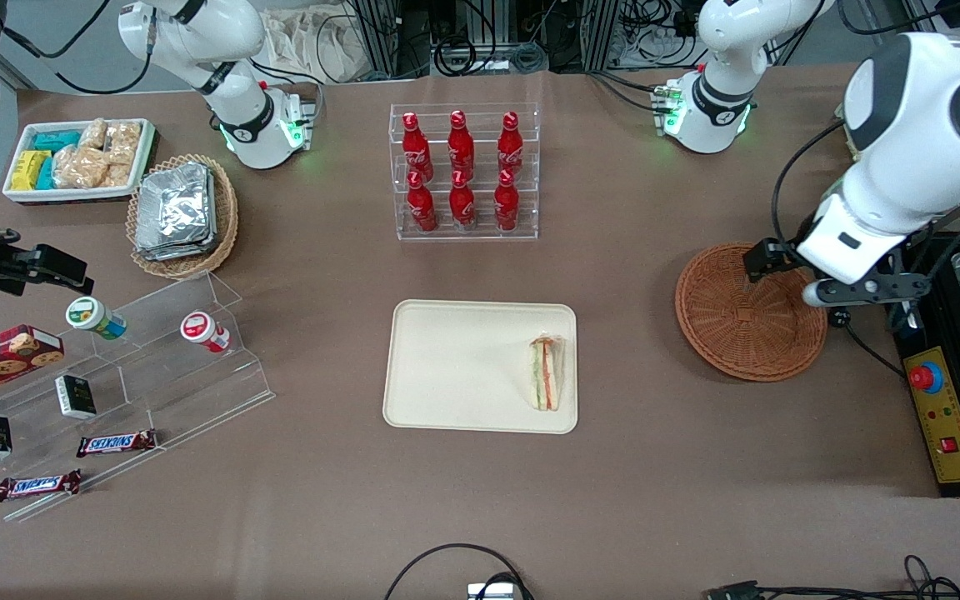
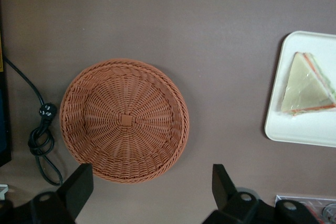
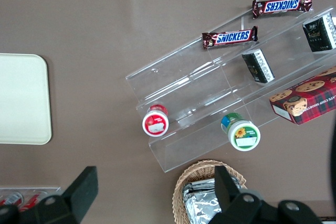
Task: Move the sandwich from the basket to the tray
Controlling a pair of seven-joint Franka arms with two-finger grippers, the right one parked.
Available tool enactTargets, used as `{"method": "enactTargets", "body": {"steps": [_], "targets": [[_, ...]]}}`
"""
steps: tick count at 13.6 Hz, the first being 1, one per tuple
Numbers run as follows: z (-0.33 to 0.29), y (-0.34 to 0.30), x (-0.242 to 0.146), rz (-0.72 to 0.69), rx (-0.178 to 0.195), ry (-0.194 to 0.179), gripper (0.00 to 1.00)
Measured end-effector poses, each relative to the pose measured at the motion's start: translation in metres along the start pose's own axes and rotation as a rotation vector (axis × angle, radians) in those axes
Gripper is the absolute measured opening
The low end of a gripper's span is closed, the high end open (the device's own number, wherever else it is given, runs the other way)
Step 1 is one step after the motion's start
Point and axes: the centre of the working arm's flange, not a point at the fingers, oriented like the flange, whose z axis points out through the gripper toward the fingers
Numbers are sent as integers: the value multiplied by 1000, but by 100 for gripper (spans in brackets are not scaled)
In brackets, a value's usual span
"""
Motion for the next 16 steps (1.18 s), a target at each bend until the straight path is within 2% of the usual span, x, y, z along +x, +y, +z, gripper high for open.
{"method": "enactTargets", "body": {"steps": [3,7,11,14,16], "targets": [[0,-12,6,-20,-20,-4,100],[1,-27,8,-38,-21,-11,100],[0,-84,7,11,-21,-50,100],[-5,-115,5,78,-26,-53,100],[-8,-110,5,116,-5,-47,100]]}}
